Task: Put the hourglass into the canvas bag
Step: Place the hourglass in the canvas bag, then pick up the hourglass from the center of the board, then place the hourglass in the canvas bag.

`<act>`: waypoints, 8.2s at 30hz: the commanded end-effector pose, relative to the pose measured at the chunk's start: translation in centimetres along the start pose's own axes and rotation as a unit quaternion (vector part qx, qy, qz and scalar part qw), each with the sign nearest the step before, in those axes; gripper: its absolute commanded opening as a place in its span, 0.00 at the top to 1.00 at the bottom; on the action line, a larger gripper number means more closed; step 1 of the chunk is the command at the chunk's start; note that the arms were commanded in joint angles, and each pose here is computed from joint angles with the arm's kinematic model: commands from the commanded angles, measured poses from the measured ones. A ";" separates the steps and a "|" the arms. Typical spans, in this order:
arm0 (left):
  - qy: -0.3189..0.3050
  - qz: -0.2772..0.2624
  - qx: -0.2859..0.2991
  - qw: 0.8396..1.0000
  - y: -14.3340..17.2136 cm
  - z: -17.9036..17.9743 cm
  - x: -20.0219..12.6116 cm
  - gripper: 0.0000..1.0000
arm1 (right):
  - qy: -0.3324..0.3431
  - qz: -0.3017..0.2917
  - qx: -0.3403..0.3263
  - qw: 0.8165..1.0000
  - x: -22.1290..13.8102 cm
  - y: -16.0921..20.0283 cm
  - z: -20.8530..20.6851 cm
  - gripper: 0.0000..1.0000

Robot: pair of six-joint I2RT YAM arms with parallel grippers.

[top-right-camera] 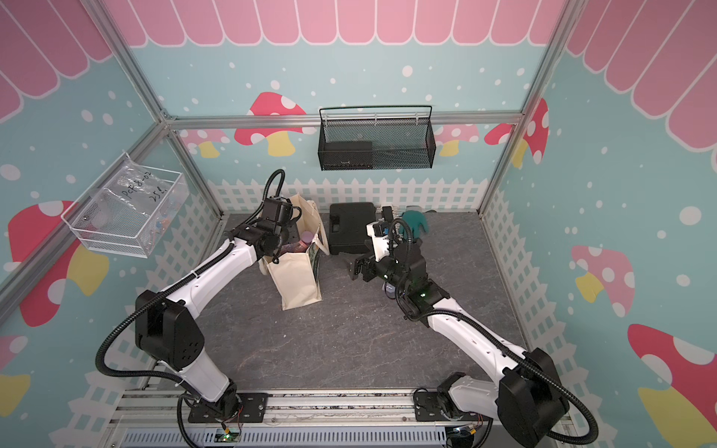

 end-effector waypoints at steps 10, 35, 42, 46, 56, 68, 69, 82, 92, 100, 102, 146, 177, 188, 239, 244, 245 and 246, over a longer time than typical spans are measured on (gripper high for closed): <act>0.080 -0.019 -0.028 0.996 -3.3 -0.5 -6.5 0.35 | 0.071 0.053 0.006 0.996 -0.6 -0.1 -1.2 0.00; 0.246 -0.008 0.007 0.969 2.8 -3.9 -17.6 0.27 | 0.133 0.211 0.073 0.966 0.6 8.8 -6.8 0.01; 0.272 0.014 0.024 0.962 5.6 -5.1 -18.1 0.24 | 0.133 0.226 0.078 0.962 1.0 10.9 -7.7 0.00; 0.281 0.023 0.029 0.959 6.7 -5.5 -18.2 0.24 | 0.132 0.243 0.083 0.957 1.3 12.2 -8.3 0.00; 0.301 0.052 0.041 0.951 9.5 -6.6 -18.2 0.23 | 0.168 0.297 0.112 0.933 0.5 16.1 -9.9 0.00; 0.307 0.080 0.048 0.947 11.6 -7.8 -17.2 0.22 | 0.162 0.345 0.142 0.913 -1.3 19.1 -9.3 0.00; 0.306 0.081 0.047 0.947 11.7 -7.8 -17.0 0.22 | 0.159 0.351 0.146 0.911 -1.5 19.5 -9.1 0.00; 0.307 0.082 0.047 0.947 11.9 -7.7 -16.9 0.22 | 0.144 0.406 0.163 0.888 -3.1 21.5 -6.7 0.06; 0.306 0.078 0.047 0.948 11.8 -7.7 -16.9 0.22 | 0.134 0.425 0.158 0.881 -3.8 22.2 -5.3 0.12; 0.300 0.076 0.049 0.950 11.8 -7.5 -16.9 0.22 | 0.128 0.440 0.157 0.875 -4.3 22.7 -4.6 0.20; 0.299 0.076 0.050 0.950 11.8 -7.5 -16.9 0.22 | 0.127 0.444 0.155 0.874 -4.4 22.7 -4.4 0.23; 0.291 0.029 0.058 0.955 9.5 -6.8 -18.7 0.20 | 0.086 0.339 0.111 0.930 -3.1 15.9 -3.0 0.74; 0.158 -0.082 0.015 0.984 1.8 1.6 -19.5 0.14 | -0.034 0.084 -0.029 0.996 7.5 -5.7 2.3 0.76; 0.131 -0.065 -0.009 0.989 1.8 3.4 -17.5 0.14 | -0.071 0.061 -0.074 0.993 12.9 -7.5 4.9 0.76; 0.091 -0.060 -0.085 0.990 1.9 7.1 -14.8 0.14 | -0.035 0.321 -0.245 0.914 25.9 10.6 4.9 0.60; 0.092 -0.060 -0.089 0.990 1.7 6.9 -14.8 0.14 | -0.034 0.316 -0.254 0.913 25.9 10.2 5.1 0.58; 0.094 -0.059 -0.090 0.990 1.7 6.9 -14.9 0.14 | -0.035 0.314 -0.255 0.914 25.9 10.0 5.2 0.58; 0.095 -0.060 -0.091 0.990 1.6 6.9 -15.0 0.14 | -0.034 0.312 -0.255 0.915 25.8 9.9 5.2 0.58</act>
Point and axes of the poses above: each gripper's point midway between its finger pads, its own x axis out along the fingers, its own z axis along the line the jaws close on, y = z × x, the point moved 8 cm from there along -x, back along the fingers, and after that the axes turned 14 degrees about -x, right-handed, at the moved point
